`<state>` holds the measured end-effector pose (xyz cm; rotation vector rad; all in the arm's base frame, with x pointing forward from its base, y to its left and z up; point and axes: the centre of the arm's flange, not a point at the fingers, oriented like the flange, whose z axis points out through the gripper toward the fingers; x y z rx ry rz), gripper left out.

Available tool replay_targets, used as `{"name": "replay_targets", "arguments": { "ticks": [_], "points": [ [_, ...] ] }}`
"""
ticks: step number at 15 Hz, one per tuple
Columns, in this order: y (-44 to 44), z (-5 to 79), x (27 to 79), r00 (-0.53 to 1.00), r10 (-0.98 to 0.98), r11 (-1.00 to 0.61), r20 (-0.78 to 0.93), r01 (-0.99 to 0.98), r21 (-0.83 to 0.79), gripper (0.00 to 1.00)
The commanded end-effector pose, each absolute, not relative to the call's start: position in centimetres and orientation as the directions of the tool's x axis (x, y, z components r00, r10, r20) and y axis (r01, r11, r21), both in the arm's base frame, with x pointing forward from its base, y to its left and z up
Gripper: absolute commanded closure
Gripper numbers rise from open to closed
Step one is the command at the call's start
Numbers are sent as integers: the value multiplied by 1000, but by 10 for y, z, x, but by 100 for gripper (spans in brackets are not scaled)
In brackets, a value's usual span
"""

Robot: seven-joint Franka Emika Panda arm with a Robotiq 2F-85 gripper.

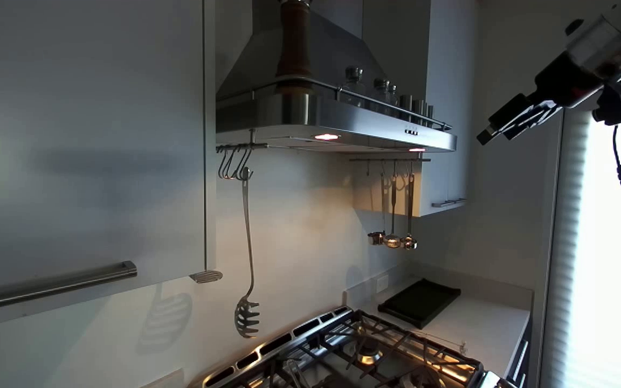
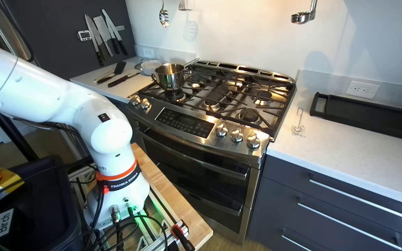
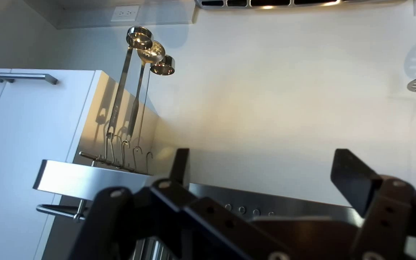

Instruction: Press the far left button on the silver kitchen hood

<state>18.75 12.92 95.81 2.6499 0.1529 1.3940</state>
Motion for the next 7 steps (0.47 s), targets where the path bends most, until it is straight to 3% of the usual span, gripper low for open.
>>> {"name": "replay_targets", "arguments": {
  "ticks": [1, 7],
  "points": [
    [124, 960, 173, 568, 145, -986, 810, 19, 163, 0],
    [127, 960, 177, 557, 153, -985, 816, 18, 172, 0]
  ]
}}
